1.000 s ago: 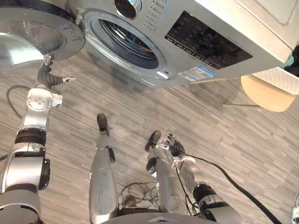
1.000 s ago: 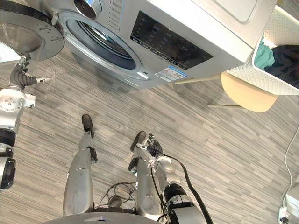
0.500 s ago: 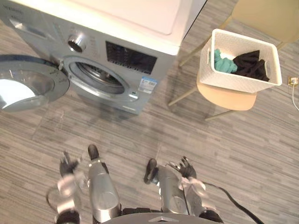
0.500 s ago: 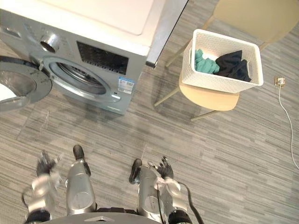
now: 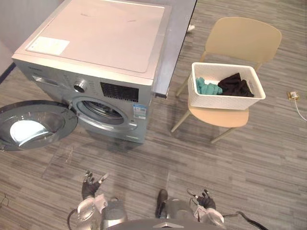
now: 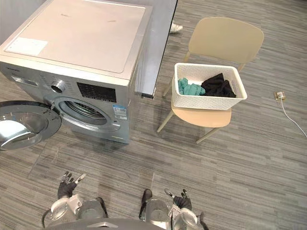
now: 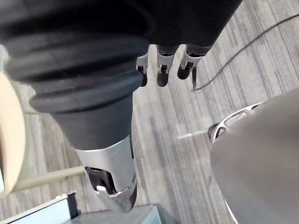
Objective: Pick up the laundry basket with both hands and put the clothes into the washing machine.
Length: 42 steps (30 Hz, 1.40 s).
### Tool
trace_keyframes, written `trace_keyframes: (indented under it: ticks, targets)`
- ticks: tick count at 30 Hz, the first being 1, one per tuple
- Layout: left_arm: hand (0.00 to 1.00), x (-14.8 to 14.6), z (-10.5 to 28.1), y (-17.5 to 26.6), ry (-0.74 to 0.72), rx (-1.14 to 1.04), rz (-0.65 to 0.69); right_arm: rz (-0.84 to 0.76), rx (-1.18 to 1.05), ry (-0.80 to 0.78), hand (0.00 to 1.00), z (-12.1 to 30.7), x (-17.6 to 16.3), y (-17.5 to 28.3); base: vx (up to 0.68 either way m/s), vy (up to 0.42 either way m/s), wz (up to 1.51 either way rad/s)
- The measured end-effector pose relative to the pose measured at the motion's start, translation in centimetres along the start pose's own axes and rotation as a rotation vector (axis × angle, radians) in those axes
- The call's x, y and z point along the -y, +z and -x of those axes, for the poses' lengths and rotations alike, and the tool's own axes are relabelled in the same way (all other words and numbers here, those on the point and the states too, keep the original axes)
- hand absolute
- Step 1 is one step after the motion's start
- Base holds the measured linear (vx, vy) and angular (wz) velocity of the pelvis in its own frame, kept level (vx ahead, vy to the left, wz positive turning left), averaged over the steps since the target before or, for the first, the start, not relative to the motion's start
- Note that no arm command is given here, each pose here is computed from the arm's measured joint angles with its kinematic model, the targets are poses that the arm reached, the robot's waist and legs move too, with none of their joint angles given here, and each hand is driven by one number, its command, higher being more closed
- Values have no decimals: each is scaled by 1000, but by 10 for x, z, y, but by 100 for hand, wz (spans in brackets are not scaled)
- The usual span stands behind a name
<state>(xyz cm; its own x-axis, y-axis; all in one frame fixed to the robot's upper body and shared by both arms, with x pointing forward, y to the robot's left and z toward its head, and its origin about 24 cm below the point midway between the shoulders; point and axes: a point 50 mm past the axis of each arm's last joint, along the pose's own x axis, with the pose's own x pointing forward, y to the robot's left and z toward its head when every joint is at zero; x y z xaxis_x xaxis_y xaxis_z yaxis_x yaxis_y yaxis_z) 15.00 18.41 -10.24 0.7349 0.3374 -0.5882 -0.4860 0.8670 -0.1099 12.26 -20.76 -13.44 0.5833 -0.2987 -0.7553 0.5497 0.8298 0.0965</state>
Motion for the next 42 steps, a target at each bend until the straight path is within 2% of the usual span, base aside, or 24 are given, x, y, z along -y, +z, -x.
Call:
trace_keyframes:
  ticks: [3, 6, 11, 14, 18, 23, 29, 34, 42]
  targets:
    - [0, 4, -2, 4, -15, 14, -6, 0, 84, 38, 0, 6, -7, 13, -164, 182, -60]
    - [0, -2, -7, 13, -18, 46, -76, -12, 130, 78, 0, 10, -20, 20, -210, 57, -81]
    - [0, -10, -8, 16, -12, 53, -117, -13, 183, 121, 0, 8, -38, 36, -133, -176, -79]
    - [0, -11, -10, 19, -11, 58, -127, -46, 290, 91, 0, 10, -35, 63, -45, -389, -63]
    - [0, 9, -3, 6, -41, 25, -62, -13, 527, 88, 0, 15, -34, 131, 3, -361, -77]
    - [0, -9, 3, -3, -3, -11, -54, -48, 704, 130, 0, 36, -44, 166, 32, -314, -41]
    - [0, -5, 11, -3, -12, 11, -20, -66, 971, 213, 0, 65, -60, 225, 109, -96, 4]
    - [0, 2, 11, -1, -47, 17, -28, -94, 1037, 285, 0, 74, -79, 245, 294, 59, 19]
    - [0, 16, 8, 2, -106, 22, -48, -25, 1006, 306, 0, 69, -92, 239, 494, 190, 33]
